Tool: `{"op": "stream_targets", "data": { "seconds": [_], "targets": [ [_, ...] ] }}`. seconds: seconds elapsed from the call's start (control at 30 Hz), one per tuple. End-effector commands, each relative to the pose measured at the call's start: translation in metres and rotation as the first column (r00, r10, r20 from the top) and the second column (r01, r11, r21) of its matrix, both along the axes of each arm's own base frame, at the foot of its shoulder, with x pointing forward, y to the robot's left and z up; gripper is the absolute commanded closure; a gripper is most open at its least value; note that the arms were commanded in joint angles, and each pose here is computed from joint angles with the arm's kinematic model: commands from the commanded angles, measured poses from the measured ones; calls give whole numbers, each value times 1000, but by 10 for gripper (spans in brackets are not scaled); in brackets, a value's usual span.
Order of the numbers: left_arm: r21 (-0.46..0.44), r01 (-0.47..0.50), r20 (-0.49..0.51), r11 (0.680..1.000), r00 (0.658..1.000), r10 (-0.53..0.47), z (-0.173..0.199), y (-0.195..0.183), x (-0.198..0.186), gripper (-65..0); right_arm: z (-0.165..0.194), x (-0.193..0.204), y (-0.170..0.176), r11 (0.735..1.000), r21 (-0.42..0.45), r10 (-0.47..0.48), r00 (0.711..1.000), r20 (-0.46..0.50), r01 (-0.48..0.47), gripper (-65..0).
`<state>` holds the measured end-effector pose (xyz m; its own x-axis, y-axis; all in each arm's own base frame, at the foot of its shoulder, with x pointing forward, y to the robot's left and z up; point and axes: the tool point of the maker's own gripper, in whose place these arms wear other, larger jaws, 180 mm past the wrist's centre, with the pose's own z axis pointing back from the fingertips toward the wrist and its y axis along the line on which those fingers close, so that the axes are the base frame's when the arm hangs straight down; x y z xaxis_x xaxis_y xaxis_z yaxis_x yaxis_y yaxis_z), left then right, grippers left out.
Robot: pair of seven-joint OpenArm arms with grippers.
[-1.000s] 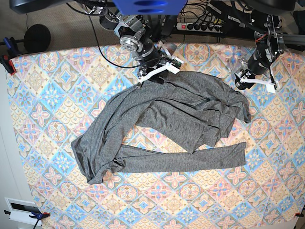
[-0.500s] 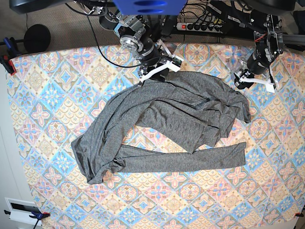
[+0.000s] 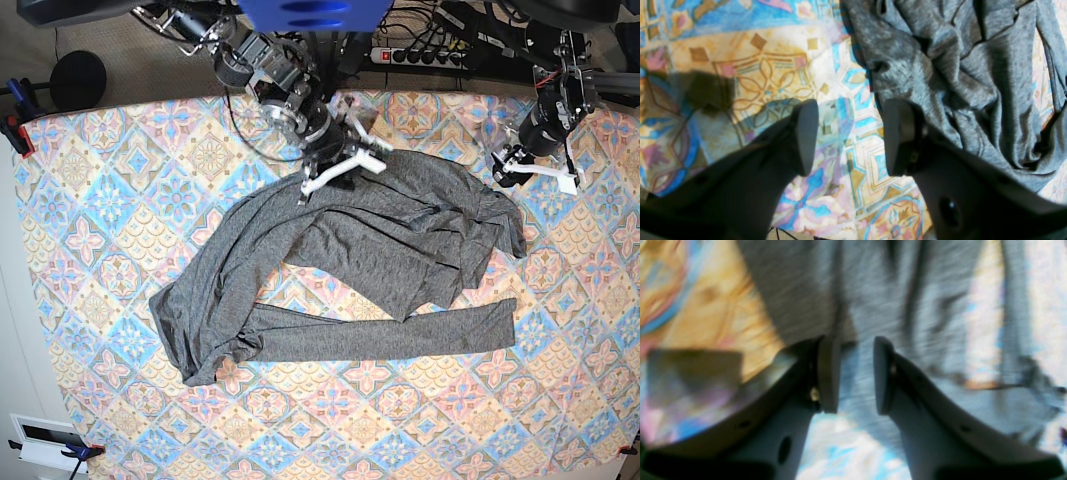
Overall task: Layout the t-shirt on the table in an organized manner, then fold the t-shirt properly
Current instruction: 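Lower the right gripper and grasp the bunched shirt fabric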
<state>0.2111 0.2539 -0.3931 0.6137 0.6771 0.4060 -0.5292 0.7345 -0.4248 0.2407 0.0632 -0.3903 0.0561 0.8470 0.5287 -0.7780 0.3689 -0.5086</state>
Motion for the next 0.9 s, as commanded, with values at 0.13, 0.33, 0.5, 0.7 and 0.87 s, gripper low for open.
{"op": "stream_targets", "data": {
  "seconds": [0.13, 0.33, 0.5, 0.7, 0.87],
  "targets": [
    [20, 6, 30, 1000, 1000, -6, 8, 4, 6, -311, -5, 4, -1, 1000, -5, -1, 1000, 4, 1, -164],
    [20, 5, 47, 1000, 999, -6, 12, 5, 13, -311, -11, 2, 0, 1000, -6, 9, 1000, -5, -9, -164],
    [20, 5, 48, 1000, 999, -6, 12, 5, 13, -311, -10, 2, 1, 1000, -2, 9, 1000, -3, -9, -164],
    [10, -14, 12, 1000, 1000, 14, 0, 9, 7, -311, -8, 1, 2, 1000, 1, 11, 1000, -2, -11, -164],
    [-8, -50, -35, 999, 998, 50, -18, 17, 5, -311, -9, -9, 12, 999, 2, 49, 999, -7, -49, -164]
  ]
}}
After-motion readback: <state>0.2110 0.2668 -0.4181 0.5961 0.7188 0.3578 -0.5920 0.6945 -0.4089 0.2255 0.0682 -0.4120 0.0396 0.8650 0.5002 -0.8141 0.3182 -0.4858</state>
